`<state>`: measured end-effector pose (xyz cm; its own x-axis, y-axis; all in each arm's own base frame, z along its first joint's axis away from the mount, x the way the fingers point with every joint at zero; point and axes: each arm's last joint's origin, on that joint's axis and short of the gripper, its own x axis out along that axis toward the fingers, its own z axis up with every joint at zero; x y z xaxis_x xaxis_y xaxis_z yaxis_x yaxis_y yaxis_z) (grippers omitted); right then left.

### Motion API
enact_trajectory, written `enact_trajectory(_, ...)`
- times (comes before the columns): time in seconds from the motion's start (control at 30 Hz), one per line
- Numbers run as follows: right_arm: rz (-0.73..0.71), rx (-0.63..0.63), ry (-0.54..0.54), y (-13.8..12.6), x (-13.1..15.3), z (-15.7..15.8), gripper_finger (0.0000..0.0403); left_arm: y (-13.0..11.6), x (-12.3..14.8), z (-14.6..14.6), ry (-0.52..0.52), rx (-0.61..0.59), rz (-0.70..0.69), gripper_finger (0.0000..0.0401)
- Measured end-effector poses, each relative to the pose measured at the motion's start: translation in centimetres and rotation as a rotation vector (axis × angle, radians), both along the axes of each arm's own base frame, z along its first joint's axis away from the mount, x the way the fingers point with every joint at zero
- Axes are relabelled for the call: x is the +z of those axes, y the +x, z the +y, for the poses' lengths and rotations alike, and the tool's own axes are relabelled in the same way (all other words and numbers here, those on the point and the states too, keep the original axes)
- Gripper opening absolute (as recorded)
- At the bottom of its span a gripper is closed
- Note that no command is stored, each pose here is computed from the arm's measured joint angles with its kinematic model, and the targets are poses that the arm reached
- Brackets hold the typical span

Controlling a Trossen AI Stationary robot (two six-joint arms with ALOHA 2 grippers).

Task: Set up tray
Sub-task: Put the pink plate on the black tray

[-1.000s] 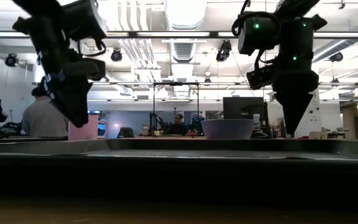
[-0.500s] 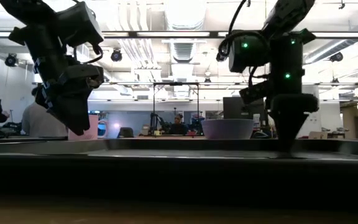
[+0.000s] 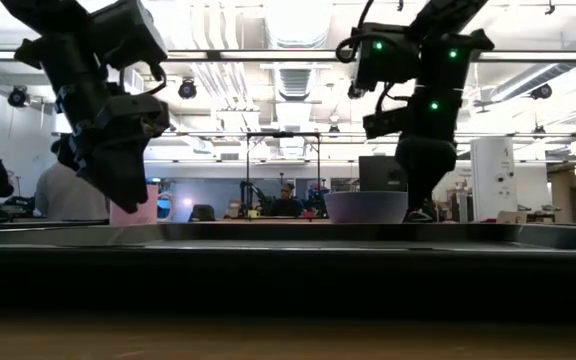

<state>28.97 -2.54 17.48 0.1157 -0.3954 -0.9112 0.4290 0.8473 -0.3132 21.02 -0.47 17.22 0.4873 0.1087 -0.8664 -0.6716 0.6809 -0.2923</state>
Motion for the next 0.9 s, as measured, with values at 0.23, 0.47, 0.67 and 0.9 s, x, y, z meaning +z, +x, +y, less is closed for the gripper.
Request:
enact_trajectory(0.23, -0.202, -0.202, 0.301, 1.6, 1.8, -0.8, 0.0180, 0.5, 1.3, 0.0, 0.001, -0.001, -0.052, 0.0141)
enact_trajectory(0.47, -0.596, -0.651, 0.579, 3.9, 2.4, -2.3, 0.0172, 0.8, 2.5, 0.4, 0.158, 0.001, -0.079, 0.0141)
enact_trajectory(0.67, -0.751, -0.822, 0.615, 5.6, 1.2, -2.6, 0.0174, 1.8, 4.7, 0.8, 0.384, -0.047, -0.102, 0.0141)
enact_trajectory(0.9, -0.709, -1.103, 0.634, 6.5, -2.8, -3.5, 0.0182, 3.4, 9.7, 1.1, 0.597, -0.109, -0.169, 0.0141)
